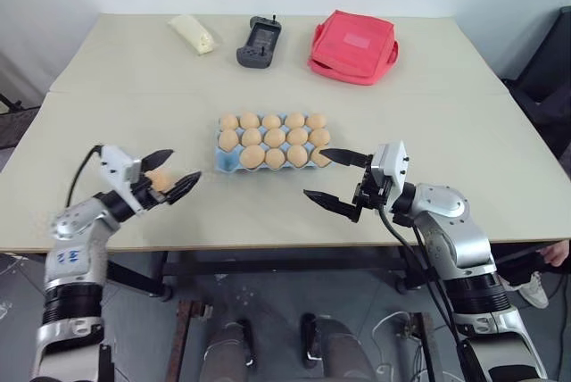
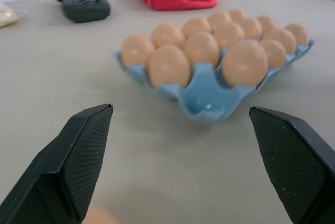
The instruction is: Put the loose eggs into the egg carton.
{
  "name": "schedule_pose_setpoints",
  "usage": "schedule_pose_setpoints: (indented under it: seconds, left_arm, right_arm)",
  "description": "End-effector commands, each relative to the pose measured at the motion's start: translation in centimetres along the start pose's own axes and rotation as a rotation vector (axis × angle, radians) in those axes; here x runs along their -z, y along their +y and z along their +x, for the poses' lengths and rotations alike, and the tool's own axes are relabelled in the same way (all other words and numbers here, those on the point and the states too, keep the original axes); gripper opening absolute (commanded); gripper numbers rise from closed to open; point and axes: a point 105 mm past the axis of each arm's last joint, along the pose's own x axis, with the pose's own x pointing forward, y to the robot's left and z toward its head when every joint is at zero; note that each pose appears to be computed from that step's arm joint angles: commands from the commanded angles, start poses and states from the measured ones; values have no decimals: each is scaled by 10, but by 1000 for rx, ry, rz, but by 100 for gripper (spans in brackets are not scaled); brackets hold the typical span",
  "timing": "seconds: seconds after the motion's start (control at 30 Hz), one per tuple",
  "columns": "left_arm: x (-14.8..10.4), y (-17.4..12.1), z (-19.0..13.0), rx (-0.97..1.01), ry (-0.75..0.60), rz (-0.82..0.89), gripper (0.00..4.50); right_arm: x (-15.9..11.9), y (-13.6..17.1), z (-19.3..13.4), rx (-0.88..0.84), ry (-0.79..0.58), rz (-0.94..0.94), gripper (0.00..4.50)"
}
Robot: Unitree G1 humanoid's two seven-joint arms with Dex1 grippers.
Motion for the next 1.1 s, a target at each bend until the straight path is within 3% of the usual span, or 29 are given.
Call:
schedule_pose_setpoints:
  seconds: [0.03,0.5,0.73,1.1]
  left_arm:
    - [-10,6,-12,-19,-11,42,445]
    - [-5,25,-39,-230,-44,14,445]
    - [-19,48,-44,-393,-143,-20,445]
    - [25,65,-42,-485,9,-93,445]
  right_arm:
    - [-12,-1,0,-9,-36,-24,450]
    - [-9,4,-1,-3,-36,-9,450]
    - [-9,3,1,-20,-30,-8,450]
    - [-10,2,-4,-8,-21,-12,450]
